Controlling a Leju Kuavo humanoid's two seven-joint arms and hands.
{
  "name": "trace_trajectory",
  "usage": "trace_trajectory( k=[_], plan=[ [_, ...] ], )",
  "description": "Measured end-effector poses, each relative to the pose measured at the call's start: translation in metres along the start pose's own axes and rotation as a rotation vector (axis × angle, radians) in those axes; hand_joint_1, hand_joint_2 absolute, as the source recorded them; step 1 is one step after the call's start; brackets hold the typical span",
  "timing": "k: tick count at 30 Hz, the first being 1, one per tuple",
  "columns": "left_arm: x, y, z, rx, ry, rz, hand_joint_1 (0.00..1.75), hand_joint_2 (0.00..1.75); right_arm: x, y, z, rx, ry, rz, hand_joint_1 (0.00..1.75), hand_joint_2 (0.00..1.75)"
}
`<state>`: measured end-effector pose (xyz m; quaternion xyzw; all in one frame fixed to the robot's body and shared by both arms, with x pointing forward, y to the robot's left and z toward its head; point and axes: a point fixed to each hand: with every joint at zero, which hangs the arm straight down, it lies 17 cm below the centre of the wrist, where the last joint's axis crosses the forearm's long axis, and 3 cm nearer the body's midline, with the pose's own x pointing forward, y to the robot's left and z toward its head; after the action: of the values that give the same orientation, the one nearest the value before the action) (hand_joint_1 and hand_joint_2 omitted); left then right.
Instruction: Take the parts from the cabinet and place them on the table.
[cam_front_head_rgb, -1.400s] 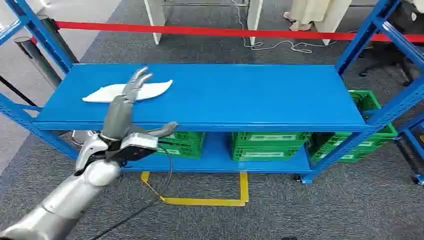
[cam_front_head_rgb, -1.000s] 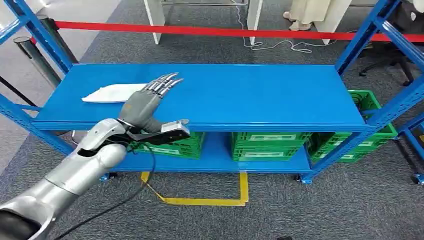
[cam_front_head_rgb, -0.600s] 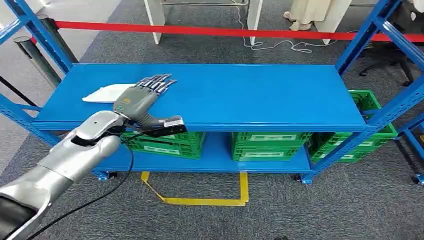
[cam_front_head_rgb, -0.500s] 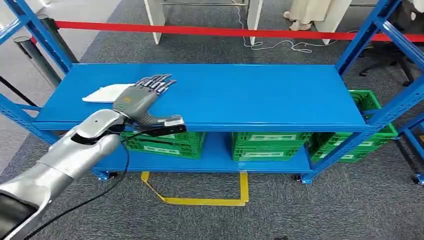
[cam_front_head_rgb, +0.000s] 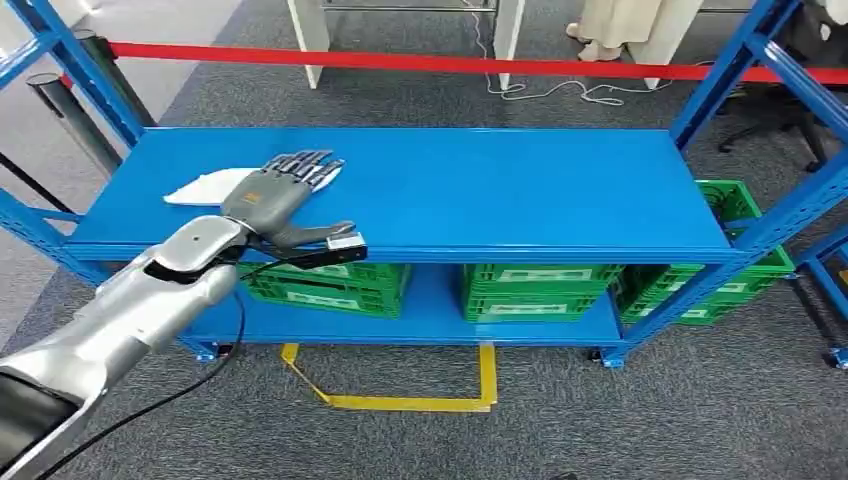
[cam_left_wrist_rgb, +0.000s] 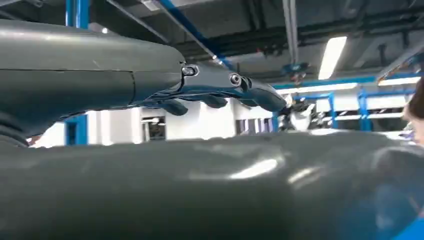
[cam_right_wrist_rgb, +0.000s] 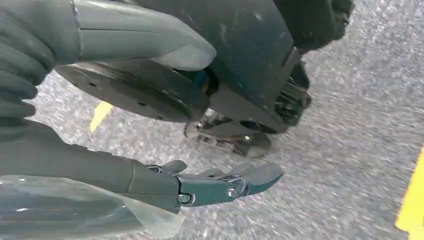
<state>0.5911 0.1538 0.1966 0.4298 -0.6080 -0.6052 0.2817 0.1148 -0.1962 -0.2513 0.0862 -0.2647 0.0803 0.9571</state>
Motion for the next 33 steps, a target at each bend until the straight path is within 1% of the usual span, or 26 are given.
trace_trajectory(
  k=[2, 4, 6, 9, 12, 14, 17, 21, 27, 28, 30, 33],
  plan=[
    [-0.007, -0.013, 0.002, -0.055, 0.02, -0.001, 0.0, 0.0, 0.0, -0.005, -0.001, -0.026, -0.002, 0.021, 0.0, 1.75],
    [-0.012, -0.026, 0.006, -0.109, 0.037, 0.004, 0.0, 0.0, -0.004, -0.012, -0.002, -0.061, 0.021, 0.038, 0.0, 1.75],
    [-0.014, -0.034, 0.008, -0.131, 0.044, 0.025, 0.0, 0.0, -0.011, -0.017, -0.002, -0.085, 0.063, 0.049, 0.0, 1.75],
    [-0.012, -0.041, 0.009, -0.153, 0.045, 0.058, 0.0, 0.0, -0.03, -0.025, 0.0, -0.122, 0.169, 0.081, 0.0, 1.75],
    [-0.012, -0.048, 0.01, -0.176, 0.065, 0.08, 0.0, 0.0, -0.059, -0.048, 0.009, -0.219, 0.352, 0.138, 0.0, 1.75],
    [-0.013, -0.054, 0.011, -0.2, 0.079, 0.089, 0.0, 0.0, -0.069, -0.058, 0.014, -0.257, 0.42, 0.151, 0.0, 1.75],
    [-0.017, -0.063, 0.013, -0.228, 0.113, 0.104, 0.0, 0.0, -0.074, -0.065, 0.018, -0.272, 0.461, 0.157, 0.0, 1.75],
    [-0.015, -0.081, 0.022, -0.269, 0.129, 0.114, 0.0, 0.0, -0.079, -0.07, 0.02, -0.278, 0.475, 0.16, 0.0, 1.75],
    [-0.017, -0.084, 0.022, -0.279, 0.141, 0.124, 0.0, 0.0, -0.076, -0.071, 0.019, -0.279, 0.472, 0.161, 0.0, 1.75],
    [-0.017, -0.086, 0.023, -0.281, 0.142, 0.125, 0.0, 0.0, -0.077, -0.071, 0.019, -0.28, 0.473, 0.162, 0.0, 0.0],
    [-0.017, -0.085, 0.022, -0.28, 0.144, 0.125, 0.0, 0.0, -0.079, -0.071, 0.02, -0.281, 0.477, 0.161, 0.0, 0.0],
    [-0.028, -0.085, 0.023, -0.282, 0.2, 0.115, 0.0, 0.0, -0.078, -0.072, 0.021, -0.282, 0.495, 0.154, 0.0, 0.0]
  ],
)
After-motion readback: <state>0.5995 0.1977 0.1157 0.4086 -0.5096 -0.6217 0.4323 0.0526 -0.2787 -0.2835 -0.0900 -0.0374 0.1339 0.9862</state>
